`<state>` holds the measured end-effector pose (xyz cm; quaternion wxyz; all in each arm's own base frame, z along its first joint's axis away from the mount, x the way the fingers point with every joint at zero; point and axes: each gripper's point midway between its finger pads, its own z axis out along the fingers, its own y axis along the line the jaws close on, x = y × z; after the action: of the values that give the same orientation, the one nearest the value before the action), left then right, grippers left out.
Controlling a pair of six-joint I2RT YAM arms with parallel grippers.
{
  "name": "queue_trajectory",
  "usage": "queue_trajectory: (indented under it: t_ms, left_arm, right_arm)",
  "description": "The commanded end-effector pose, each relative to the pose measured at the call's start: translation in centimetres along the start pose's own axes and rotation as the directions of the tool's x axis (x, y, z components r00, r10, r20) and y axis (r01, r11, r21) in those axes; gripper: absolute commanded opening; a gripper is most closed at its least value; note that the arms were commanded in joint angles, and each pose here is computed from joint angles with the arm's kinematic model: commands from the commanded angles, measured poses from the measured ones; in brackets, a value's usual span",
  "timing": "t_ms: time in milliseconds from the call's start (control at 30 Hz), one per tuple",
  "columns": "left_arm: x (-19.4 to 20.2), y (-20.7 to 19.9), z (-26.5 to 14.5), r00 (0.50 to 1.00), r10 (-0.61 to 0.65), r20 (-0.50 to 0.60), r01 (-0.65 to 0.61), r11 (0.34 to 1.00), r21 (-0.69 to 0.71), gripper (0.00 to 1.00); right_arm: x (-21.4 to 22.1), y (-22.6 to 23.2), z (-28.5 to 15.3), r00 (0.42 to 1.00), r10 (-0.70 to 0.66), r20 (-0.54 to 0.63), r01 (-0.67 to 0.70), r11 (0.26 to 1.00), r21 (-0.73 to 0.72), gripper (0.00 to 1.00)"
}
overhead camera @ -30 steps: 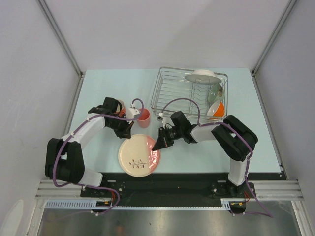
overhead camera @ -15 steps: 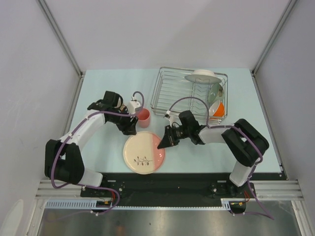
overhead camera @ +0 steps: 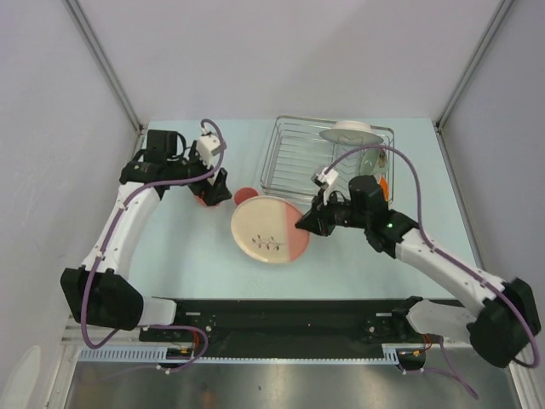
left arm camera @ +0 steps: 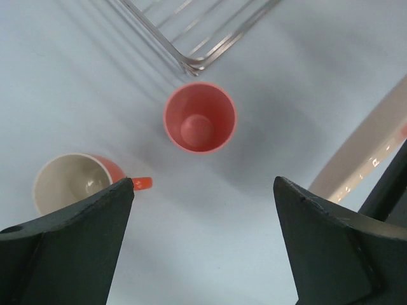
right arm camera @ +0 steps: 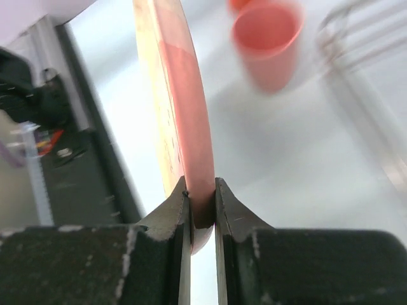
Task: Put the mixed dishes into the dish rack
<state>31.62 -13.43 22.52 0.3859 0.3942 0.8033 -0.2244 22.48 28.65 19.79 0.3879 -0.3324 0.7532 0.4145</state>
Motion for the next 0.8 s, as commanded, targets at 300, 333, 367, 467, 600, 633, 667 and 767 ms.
queue_trajectory:
  t_ms: [300,333,367,467,600,633,667,767]
  left_arm:
    - [-2.8,-1.4,-1.2,0.987,-0.101,0.123,0.095,0.994,0.051,0.95]
    - [-2.4,-1.5,-1.0,0.987,-0.108,0.116,0.103,0.993,0.054,0.95]
    - [-2.3,-1.5,-0.9,0.987,-0.11,0.115,0.104,0.993,0.055,0.95]
    - [-1.9,-1.5,-0.8,0.987,-0.114,0.11,0.109,0.993,0.052,0.95]
    - [-1.4,-1.6,-0.6,0.988,-0.117,0.104,0.112,0.992,0.053,0.94]
    - [-1.4,-1.6,-0.6,0.988,-0.113,0.105,0.108,0.993,0.052,0.94]
    - [-1.4,-1.6,-0.6,0.988,-0.114,0.105,0.109,0.993,0.054,0.94]
    - [-1.1,-1.6,-0.5,0.988,-0.117,0.098,0.112,0.992,0.05,0.94]
  right_arm:
    - [-20.1,-5.3,-15.2,0.569,-0.822,0.018,0.528,0.383,0.758,0.0]
    - [-20.6,-6.3,-16.2,0.571,-0.821,-0.015,0.51,0.34,0.79,0.0]
    - [-21.0,-7.0,-16.4,0.56,-0.828,-0.043,0.51,0.303,0.805,0.0]
    - [-21.4,-9.3,-17.3,0.557,-0.819,-0.141,0.508,0.201,0.837,0.0]
    - [-20.8,-11.7,-16.7,0.548,-0.794,-0.265,0.56,0.112,0.821,0.0]
    - [-20.8,-12.1,-16.9,0.547,-0.787,-0.286,0.559,0.09,0.824,0.0]
    - [-20.7,-12.4,-16.6,0.542,-0.784,-0.302,0.573,0.082,0.816,0.0]
    - [-20.6,-13.1,-16.0,0.519,-0.779,-0.352,0.611,0.05,0.79,0.0]
